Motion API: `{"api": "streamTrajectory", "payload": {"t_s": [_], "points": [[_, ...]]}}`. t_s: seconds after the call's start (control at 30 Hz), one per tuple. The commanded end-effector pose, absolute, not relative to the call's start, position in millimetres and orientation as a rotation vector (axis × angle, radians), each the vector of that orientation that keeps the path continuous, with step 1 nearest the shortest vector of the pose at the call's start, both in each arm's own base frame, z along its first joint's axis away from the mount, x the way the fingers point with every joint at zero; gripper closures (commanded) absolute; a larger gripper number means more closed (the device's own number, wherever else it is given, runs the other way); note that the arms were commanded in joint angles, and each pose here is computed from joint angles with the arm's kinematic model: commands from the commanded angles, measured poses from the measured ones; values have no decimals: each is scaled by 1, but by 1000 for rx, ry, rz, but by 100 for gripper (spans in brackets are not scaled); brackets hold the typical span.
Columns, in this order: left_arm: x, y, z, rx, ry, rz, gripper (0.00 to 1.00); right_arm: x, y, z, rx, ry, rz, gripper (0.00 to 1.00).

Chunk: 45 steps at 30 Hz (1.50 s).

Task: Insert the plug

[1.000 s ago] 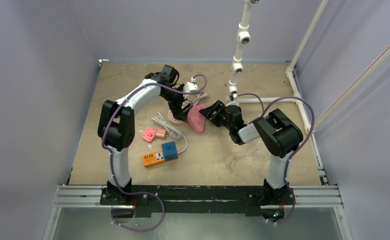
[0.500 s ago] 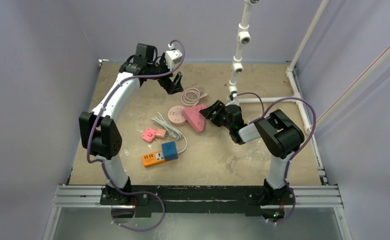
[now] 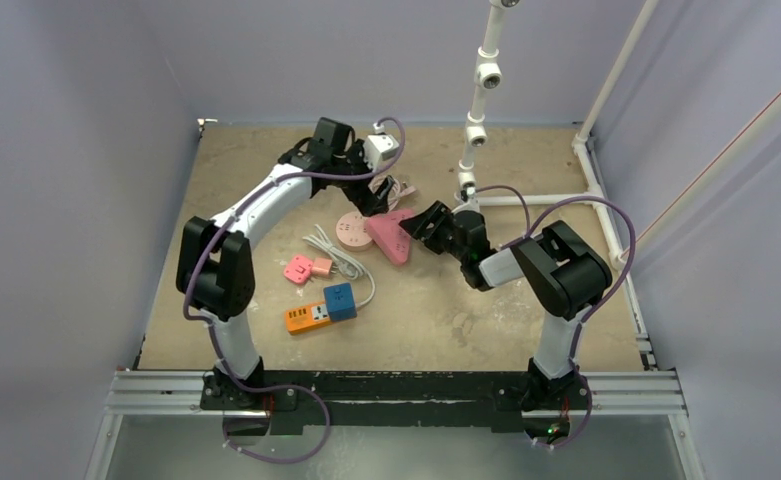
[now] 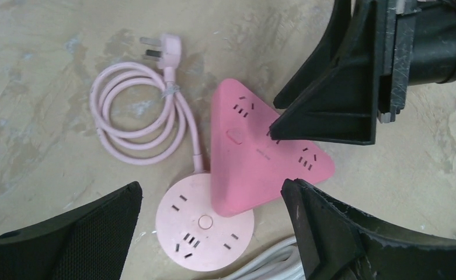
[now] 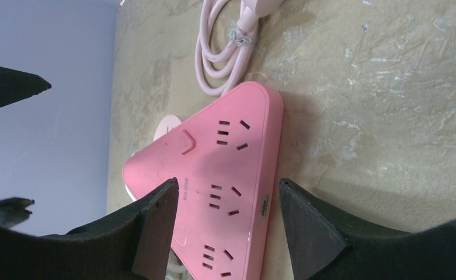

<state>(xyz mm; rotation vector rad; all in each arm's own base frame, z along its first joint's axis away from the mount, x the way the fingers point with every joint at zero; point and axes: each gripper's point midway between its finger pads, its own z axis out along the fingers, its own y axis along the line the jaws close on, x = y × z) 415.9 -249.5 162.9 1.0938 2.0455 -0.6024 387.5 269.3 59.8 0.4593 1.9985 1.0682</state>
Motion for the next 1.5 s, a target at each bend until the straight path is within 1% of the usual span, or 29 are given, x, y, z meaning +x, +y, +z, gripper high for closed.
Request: {"api": "streamTrajectory", "payload": {"t_s": [0.0, 0.1, 0.23, 0.33, 0.43, 0.7, 0.77, 0.83, 0.9, 1.47], "points": [[424, -248, 156, 1107, 2052, -470, 10, 384, 273, 81, 429, 1938, 1122, 34], [428, -238, 139, 1088, 2106, -405, 20, 379, 272, 80, 433, 1938, 1137, 35], [434, -231, 126, 1062, 2152, -347, 35, 375, 270, 80, 441, 1935, 1146, 35], [434, -231, 119, 1060, 2175, -347, 43, 373, 269, 79, 448, 1935, 1149, 35], [427, -234, 114, 1064, 2198, -387, 46, 371, 268, 78, 453, 1939, 1151, 35], [404, -251, 127, 1070, 2197, -578, 49, 370, 268, 77, 458, 1937, 1155, 35], [399, -250, 125, 1089, 2206, -593, 52, 371, 268, 77, 459, 1937, 1156, 35], [394, -248, 119, 1112, 2222, -592, 59, 371, 268, 77, 460, 1936, 1155, 35], [392, -244, 112, 1129, 2242, -579, 62, 371, 268, 75, 462, 1939, 1153, 35], [392, -214, 75, 1142, 2343, -425, 69, 374, 267, 83, 460, 1922, 1148, 35]]}}
